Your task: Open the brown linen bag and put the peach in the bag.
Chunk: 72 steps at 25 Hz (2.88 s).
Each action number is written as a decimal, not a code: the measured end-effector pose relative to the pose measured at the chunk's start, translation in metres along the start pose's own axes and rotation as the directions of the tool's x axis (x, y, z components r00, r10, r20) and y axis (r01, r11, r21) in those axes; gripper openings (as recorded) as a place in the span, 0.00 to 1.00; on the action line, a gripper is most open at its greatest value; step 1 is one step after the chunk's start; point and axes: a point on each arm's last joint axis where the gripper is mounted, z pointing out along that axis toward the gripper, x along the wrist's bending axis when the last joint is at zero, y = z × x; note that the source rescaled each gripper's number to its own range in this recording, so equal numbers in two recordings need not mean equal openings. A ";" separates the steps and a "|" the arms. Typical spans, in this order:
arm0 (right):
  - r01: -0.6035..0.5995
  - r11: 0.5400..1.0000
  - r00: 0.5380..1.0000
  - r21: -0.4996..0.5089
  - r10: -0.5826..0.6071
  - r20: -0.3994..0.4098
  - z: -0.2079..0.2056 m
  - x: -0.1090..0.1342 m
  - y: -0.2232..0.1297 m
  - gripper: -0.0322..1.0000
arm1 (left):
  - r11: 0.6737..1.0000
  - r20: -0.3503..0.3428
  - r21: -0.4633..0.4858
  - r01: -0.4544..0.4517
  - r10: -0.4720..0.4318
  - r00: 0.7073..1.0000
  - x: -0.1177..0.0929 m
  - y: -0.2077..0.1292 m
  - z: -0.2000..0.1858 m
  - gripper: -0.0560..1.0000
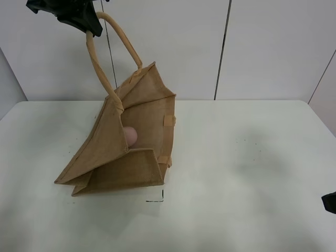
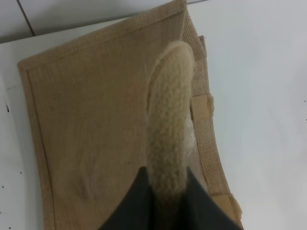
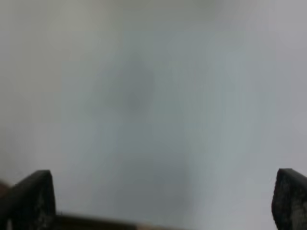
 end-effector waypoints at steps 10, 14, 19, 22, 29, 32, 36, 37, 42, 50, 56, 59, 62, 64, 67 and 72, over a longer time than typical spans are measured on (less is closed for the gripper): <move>0.020 0.881 0.998 -0.472 0.007 0.057 -0.044 0.005 -0.063 1.00 | 1.000 0.000 0.000 0.000 0.000 1.000 0.000 0.000 0.000 0.05; 0.021 0.848 0.997 -0.530 0.018 0.069 -0.050 0.005 -0.071 1.00 | 1.000 0.000 0.000 0.000 0.000 1.000 0.000 0.000 0.000 0.05; 0.021 0.848 0.997 -0.530 0.018 0.069 -0.050 0.004 -0.072 1.00 | 1.000 -0.002 0.021 0.003 -0.003 1.000 0.001 0.000 0.010 0.05; 0.021 0.848 0.997 -0.530 0.018 0.069 -0.050 0.004 -0.072 1.00 | 0.997 -0.005 0.079 0.013 -0.013 1.000 0.005 0.001 0.039 0.05; 0.021 0.848 0.997 -0.530 0.018 0.069 -0.050 0.004 -0.072 1.00 | 0.952 -0.029 0.302 0.052 -0.045 0.999 0.023 -0.015 0.152 0.05; 0.021 0.848 0.997 -0.530 0.018 0.069 -0.050 0.004 -0.072 1.00 | 0.920 -0.034 0.385 0.070 -0.062 0.998 0.030 -0.028 0.194 0.05; 0.021 0.848 0.997 -0.530 0.018 0.069 -0.050 0.004 -0.072 1.00 | 0.881 -0.012 0.464 0.087 -0.092 0.996 0.033 -0.045 0.234 0.24; 0.021 0.848 0.997 -0.530 0.018 0.069 -0.050 0.004 -0.072 1.00 | 0.874 -0.004 0.477 0.089 -0.099 0.995 0.034 -0.048 0.240 0.34; 0.021 0.848 0.997 -0.530 0.018 0.068 -0.050 0.004 -0.072 1.00 | 0.865 0.020 0.494 0.085 -0.109 0.994 0.033 -0.052 0.248 0.83; 0.021 0.848 0.997 -0.530 0.018 0.068 -0.050 0.004 -0.072 1.00 | 0.878 -0.167 0.477 0.040 0.046 0.985 0.057 -0.048 0.241 0.91; 0.021 0.848 0.997 -0.530 0.018 0.068 -0.050 0.004 -0.072 1.00 | 0.880 -0.232 0.458 0.125 -0.017 0.973 0.097 -0.046 0.234 0.92; 0.021 0.848 0.997 -0.530 0.018 0.068 -0.050 0.004 -0.072 1.00 | 0.877 -0.265 0.444 0.182 -0.065 0.962 0.125 -0.046 0.227 0.92; 0.021 0.848 0.997 -0.530 0.018 0.068 -0.050 0.004 -0.072 1.00 | 0.875 -0.295 0.423 0.236 -0.113 0.949 0.151 -0.047 0.217 0.92; 0.021 0.848 0.997 -0.530 0.018 0.068 -0.050 0.004 -0.072 1.00 | 0.870 -0.300 0.418 0.262 -0.140 0.944 0.160 -0.049 0.209 0.92; 0.021 0.848 0.997 -0.530 0.018 0.068 -0.050 0.004 -0.072 1.00 | 0.862 -0.295 0.426 0.274 -0.154 0.943 0.160 -0.054 0.192 0.92; 0.021 0.848 0.997 -0.530 0.018 0.068 -0.050 0.004 -0.072 1.00 | 0.867 -0.281 0.421 0.265 -0.153 0.947 0.142 -0.068 0.135 0.92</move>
